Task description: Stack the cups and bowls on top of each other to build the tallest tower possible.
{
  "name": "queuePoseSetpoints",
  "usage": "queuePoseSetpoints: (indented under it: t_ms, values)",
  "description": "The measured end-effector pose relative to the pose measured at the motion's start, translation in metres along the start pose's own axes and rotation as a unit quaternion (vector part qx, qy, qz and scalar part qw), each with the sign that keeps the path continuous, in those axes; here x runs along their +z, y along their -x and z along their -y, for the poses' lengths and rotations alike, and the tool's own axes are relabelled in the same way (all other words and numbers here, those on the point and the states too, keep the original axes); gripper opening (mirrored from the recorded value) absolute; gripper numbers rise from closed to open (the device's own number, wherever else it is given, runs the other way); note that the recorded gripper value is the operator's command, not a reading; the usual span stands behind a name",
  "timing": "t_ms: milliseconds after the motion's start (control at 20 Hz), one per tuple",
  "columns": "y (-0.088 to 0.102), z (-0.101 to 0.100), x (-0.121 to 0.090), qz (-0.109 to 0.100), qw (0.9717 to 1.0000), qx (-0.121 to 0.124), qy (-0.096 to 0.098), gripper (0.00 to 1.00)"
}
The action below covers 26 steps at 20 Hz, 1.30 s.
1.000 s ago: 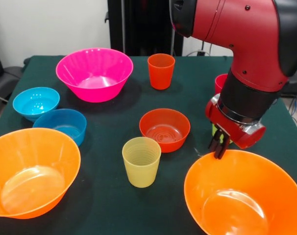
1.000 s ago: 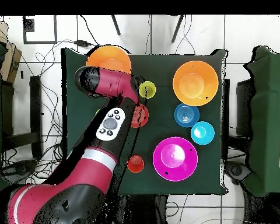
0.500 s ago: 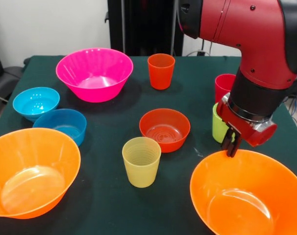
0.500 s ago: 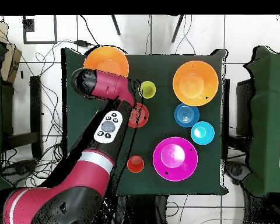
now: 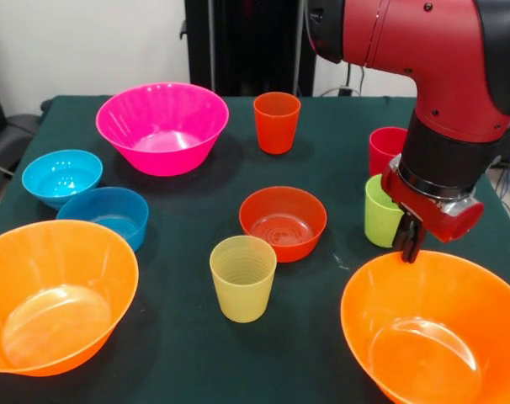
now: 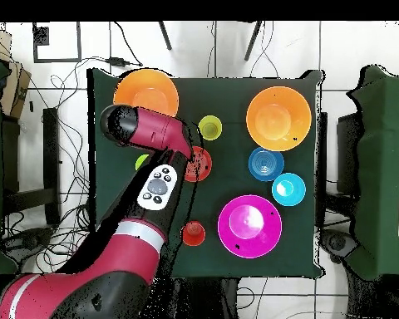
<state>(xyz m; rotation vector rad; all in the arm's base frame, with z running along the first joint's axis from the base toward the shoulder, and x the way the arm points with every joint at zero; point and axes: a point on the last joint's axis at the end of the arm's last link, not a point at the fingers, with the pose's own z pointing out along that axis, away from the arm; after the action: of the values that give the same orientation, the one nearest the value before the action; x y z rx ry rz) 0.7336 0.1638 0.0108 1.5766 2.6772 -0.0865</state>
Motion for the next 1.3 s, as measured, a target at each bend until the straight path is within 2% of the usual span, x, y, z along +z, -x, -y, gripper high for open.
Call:
queuePoseSetpoints:
  t_ms: [500, 850, 1300]
  values:
    - [-0.024, 0.022, -0.002, -0.041, 0.999, 0.015, -0.011, 0.0]
    - [-0.045, 0.047, -0.004, -0.076, 0.9963, 0.029, -0.027, 0.0]
    - [-0.049, 0.056, -0.001, -0.092, 0.9945, 0.038, -0.031, 0.0]
